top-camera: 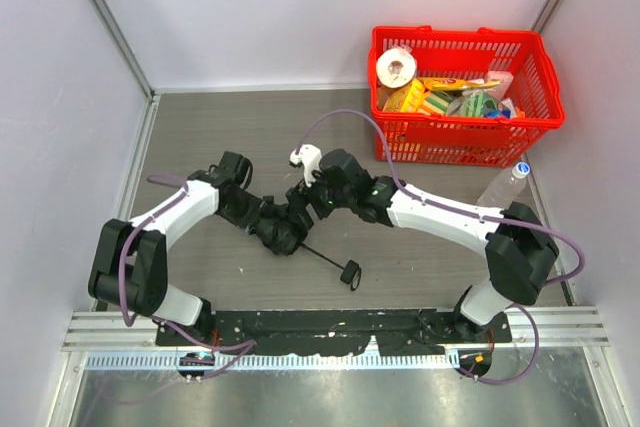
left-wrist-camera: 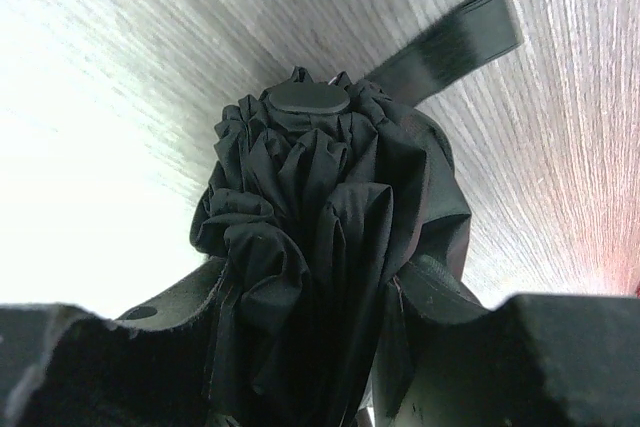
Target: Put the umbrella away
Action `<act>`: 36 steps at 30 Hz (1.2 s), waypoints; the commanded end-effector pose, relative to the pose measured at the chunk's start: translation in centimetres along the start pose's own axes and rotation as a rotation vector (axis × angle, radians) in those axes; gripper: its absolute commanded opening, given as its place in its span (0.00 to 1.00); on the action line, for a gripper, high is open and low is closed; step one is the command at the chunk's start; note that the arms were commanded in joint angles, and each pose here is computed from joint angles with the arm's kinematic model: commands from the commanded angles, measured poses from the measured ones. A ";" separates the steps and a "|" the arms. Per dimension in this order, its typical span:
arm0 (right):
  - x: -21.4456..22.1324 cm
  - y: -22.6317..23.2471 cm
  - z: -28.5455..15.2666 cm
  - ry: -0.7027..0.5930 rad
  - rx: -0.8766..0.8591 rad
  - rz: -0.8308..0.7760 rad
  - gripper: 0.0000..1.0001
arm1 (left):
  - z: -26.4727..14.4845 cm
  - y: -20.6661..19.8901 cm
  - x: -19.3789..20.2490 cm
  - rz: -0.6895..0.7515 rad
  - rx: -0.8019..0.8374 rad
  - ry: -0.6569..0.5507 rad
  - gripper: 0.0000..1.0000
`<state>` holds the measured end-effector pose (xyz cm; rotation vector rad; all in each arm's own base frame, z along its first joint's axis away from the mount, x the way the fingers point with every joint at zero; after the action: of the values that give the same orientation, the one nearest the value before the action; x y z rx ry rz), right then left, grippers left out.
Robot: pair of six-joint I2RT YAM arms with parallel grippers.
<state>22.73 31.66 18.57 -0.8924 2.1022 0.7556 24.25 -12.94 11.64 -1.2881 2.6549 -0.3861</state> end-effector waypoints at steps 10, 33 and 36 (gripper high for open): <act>-0.2 5.8 5.9 0.029 -0.148 -0.165 0.85 | -0.2 0.4 0.7 -0.056 -0.102 0.090 0.00; 6.0 3.3 14.0 0.100 0.024 -0.162 0.70 | -0.2 0.4 1.8 -0.057 -0.084 0.134 0.00; 7.6 2.2 14.3 0.130 0.071 -0.167 0.45 | -0.2 0.4 1.9 -0.060 -0.075 0.139 0.00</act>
<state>21.44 41.55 8.21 -1.1416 2.0711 0.6607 23.55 -12.60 10.50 -1.4397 2.7169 -0.2670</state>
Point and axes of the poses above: each gripper's point midway between its finger pads, its own z axis out along the fingers, its own y axis along the line the jaws close on, x = y × z, the point moved 7 cm from there along -z, back along the fingers, and after that the axes turned 5 degrees about z, right-handed, at the moved point
